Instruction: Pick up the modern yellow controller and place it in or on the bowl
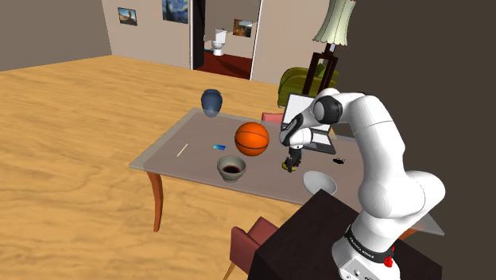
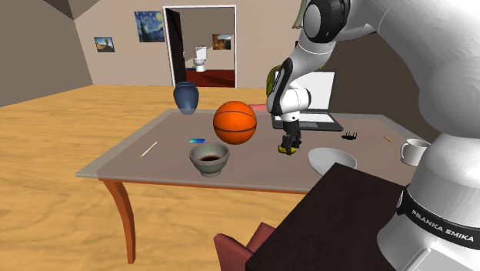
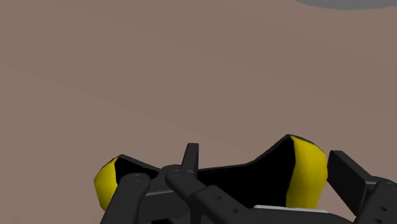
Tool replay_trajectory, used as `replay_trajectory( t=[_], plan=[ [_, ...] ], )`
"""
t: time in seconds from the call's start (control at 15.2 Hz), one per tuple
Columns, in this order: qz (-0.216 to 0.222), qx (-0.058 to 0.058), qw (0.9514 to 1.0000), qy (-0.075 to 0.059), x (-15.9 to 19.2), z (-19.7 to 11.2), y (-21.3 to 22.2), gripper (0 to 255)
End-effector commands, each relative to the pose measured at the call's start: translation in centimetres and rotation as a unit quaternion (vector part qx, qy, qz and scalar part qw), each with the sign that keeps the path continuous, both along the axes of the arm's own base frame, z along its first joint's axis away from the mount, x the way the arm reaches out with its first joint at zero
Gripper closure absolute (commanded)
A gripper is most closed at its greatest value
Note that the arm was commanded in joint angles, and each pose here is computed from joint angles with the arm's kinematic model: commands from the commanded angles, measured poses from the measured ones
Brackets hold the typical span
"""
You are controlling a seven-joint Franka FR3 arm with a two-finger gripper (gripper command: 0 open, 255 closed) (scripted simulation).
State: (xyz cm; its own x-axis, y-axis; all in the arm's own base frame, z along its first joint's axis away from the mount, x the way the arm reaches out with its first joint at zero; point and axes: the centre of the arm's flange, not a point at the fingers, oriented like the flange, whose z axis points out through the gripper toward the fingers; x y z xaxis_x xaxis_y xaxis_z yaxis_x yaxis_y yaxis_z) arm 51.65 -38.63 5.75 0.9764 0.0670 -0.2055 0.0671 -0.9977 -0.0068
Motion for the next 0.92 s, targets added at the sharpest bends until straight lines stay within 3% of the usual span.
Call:
replay_trajectory(
  t=[0.0, 0.46, 0.53, 0.86],
  plan=[
    [0.0, 0.0, 1.0, 0.0, -0.12, -0.65, -0.08, 0],
    [0.0, 0.0, 1.0, 0.0, -0.12, -0.64, -0.08, 0],
    [0.0, 0.0, 1.0, 0.0, -0.12, -0.64, -0.08, 255],
    [0.0, 0.0, 1.0, 0.0, -0.12, -0.64, -0.08, 255]
  ],
)
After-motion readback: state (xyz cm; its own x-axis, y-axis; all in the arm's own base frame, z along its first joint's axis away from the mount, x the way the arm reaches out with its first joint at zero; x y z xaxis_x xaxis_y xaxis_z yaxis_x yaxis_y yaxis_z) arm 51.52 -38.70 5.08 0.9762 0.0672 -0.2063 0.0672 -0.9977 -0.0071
